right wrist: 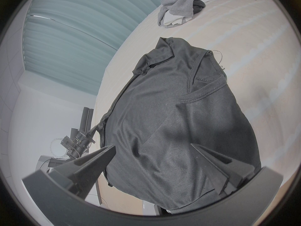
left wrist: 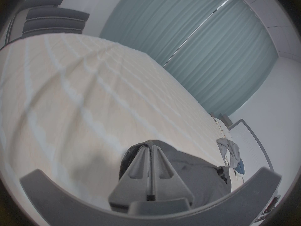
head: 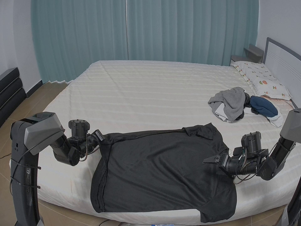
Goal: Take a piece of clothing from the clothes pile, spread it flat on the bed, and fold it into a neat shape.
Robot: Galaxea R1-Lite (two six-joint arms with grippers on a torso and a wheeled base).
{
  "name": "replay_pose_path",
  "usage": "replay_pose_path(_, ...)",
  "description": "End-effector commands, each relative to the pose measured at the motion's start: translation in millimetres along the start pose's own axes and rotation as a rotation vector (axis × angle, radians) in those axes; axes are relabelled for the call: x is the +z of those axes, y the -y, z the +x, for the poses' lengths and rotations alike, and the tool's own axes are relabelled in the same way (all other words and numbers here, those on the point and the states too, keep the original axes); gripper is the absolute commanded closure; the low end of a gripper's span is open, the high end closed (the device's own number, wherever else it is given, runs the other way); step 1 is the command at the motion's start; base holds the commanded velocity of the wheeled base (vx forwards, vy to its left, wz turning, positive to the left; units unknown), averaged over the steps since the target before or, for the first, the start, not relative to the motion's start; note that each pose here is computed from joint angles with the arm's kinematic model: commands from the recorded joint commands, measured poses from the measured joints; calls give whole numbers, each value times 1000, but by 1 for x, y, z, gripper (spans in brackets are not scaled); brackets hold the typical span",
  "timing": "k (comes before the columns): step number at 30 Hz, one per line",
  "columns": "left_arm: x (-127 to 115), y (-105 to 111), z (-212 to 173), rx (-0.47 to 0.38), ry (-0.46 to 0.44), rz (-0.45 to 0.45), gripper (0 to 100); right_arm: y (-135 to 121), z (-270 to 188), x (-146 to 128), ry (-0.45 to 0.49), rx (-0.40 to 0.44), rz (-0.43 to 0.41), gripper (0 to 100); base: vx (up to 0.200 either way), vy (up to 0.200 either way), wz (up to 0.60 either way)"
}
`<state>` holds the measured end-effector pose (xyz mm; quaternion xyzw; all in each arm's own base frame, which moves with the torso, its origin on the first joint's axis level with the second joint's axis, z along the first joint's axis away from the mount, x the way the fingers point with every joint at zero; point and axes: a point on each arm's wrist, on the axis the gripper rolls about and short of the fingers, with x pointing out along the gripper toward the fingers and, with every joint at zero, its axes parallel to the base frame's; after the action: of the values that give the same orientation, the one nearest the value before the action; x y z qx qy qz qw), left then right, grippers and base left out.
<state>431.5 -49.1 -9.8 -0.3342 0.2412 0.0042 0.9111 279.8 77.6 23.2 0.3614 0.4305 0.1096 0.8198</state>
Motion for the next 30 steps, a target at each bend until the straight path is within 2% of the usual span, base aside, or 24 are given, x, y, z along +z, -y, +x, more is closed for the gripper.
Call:
replay_pose_path(1, 55, 19, 13, -5, 99, 24, 100, 0, -1, 0, 2, -1, 2, 0, 0, 0, 0)
replay_pose_path(6, 78, 24, 25, -28, 170, 23, 100, 1, 0, 0, -1, -4, 3, 0, 0, 0, 0)
replay_pose_path(10, 84, 23, 35, -43, 197, 26, 100, 2, 0, 0, -2, -5, 4, 0, 0, 0, 0)
replay_pose_path(17, 70, 12, 50, -22, 165, 25, 100, 3, 2, -1, -7, -10, 6, 0, 0, 0, 0)
replay_pose_path(23, 68, 12, 52, -19, 157, 25, 100, 3, 2, -1, -8, -11, 7, 0, 0, 0, 0)
replay_pose_path(24, 68, 12, 51, -17, 155, 24, 0, 4, 3, -2, -10, -13, 8, 0, 0, 0, 0)
replay_pose_path(30, 70, 7, 48, 11, 141, 13, 0, 4, 2, -2, -11, -14, 8, 0, 0, 0, 0)
